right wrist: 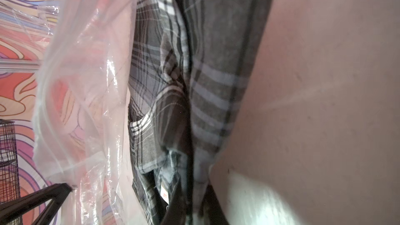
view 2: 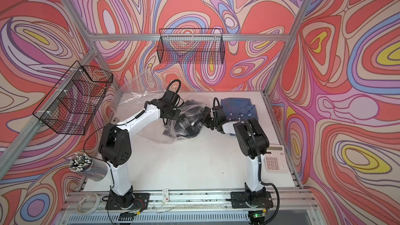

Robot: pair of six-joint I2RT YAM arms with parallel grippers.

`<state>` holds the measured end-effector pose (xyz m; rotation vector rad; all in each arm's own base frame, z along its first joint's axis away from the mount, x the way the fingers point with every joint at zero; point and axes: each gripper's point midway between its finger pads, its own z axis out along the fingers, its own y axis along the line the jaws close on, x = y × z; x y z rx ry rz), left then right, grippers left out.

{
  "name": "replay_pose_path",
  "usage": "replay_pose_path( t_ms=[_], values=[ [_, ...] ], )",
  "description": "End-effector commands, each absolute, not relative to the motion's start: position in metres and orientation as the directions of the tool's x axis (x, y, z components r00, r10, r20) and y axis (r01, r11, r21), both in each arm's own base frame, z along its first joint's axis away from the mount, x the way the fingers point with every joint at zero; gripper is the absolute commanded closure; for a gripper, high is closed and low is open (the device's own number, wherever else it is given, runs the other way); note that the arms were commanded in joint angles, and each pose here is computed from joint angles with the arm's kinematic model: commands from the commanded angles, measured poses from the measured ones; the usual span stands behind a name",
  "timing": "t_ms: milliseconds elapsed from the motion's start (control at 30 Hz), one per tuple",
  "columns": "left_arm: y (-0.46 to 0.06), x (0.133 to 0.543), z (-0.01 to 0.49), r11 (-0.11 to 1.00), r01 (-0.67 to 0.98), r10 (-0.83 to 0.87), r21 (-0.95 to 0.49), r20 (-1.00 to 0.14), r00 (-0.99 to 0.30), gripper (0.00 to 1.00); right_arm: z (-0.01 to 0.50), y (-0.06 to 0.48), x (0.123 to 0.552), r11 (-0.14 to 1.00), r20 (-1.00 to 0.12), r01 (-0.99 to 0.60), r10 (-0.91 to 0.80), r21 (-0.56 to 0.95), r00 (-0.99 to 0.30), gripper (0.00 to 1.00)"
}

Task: Take the shirt out of the vacuum bag
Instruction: Take out the shirt from the vacuum bag.

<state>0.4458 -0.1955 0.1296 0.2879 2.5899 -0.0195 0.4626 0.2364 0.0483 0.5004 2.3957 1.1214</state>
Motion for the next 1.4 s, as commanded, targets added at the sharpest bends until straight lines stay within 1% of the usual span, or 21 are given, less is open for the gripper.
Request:
replay_pose_path(
  t_ms=[0,200,500,533,633,667,700,900,1133,1267,1367],
  values=[
    [-0.192,0.445,0.121,0.979,0.197,0.2,0.059,-0.495,-0.846,1.0,0.069,0.235,0.469,0.638,-0.284,0.109,0.482,0.763,-0.829,1.0],
    [-0.19,0.447,0.116,0.979,0.193,0.199,0.063,-0.49,-0.849,1.0,0.092,0.215,0.455,0.764,-0.346,0.083,0.382,0.64,-0.857,1.0],
    [-0.188,0.449,0.113,0.978,0.195,0.203,0.069,-0.485,-0.85,1.0,0.075,0.167,0.433,0.798,-0.288,0.17,0.394,0.578,-0.873,1.0],
    [-0.188,0.449,0.113,0.979,0.193,0.202,0.069,-0.485,-0.851,1.0,0.072,0.163,0.432,0.804,-0.282,0.174,0.389,0.568,-0.877,0.98],
    [-0.19,0.45,0.112,0.978,0.197,0.202,0.062,-0.483,-0.852,1.0,0.073,0.164,0.437,0.799,-0.282,0.166,0.386,0.578,-0.879,0.79],
    [-0.19,0.45,0.112,0.979,0.196,0.2,0.058,-0.48,-0.854,1.0,0.075,0.165,0.441,0.795,-0.286,0.16,0.387,0.585,-0.877,0.73],
    [-0.191,0.451,0.113,0.979,0.195,0.197,0.055,-0.483,-0.853,1.0,0.076,0.167,0.444,0.791,-0.288,0.157,0.39,0.591,-0.875,0.71],
    [-0.19,0.451,0.116,0.978,0.198,0.202,0.06,-0.486,-0.851,1.0,0.072,0.174,0.458,0.77,-0.292,0.15,0.404,0.62,-0.867,0.7],
    [-0.188,0.449,0.117,0.978,0.195,0.203,0.069,-0.485,-0.851,1.0,0.045,0.167,0.448,0.791,-0.264,0.184,0.399,0.584,-0.878,0.56],
    [-0.189,0.448,0.115,0.979,0.194,0.2,0.062,-0.48,-0.854,1.0,0.041,0.168,0.446,0.784,-0.257,0.189,0.405,0.591,-0.877,0.51],
    [-0.189,0.448,0.116,0.979,0.193,0.198,0.06,-0.483,-0.853,1.0,0.041,0.169,0.446,0.78,-0.261,0.184,0.407,0.598,-0.876,0.5]
  ],
)
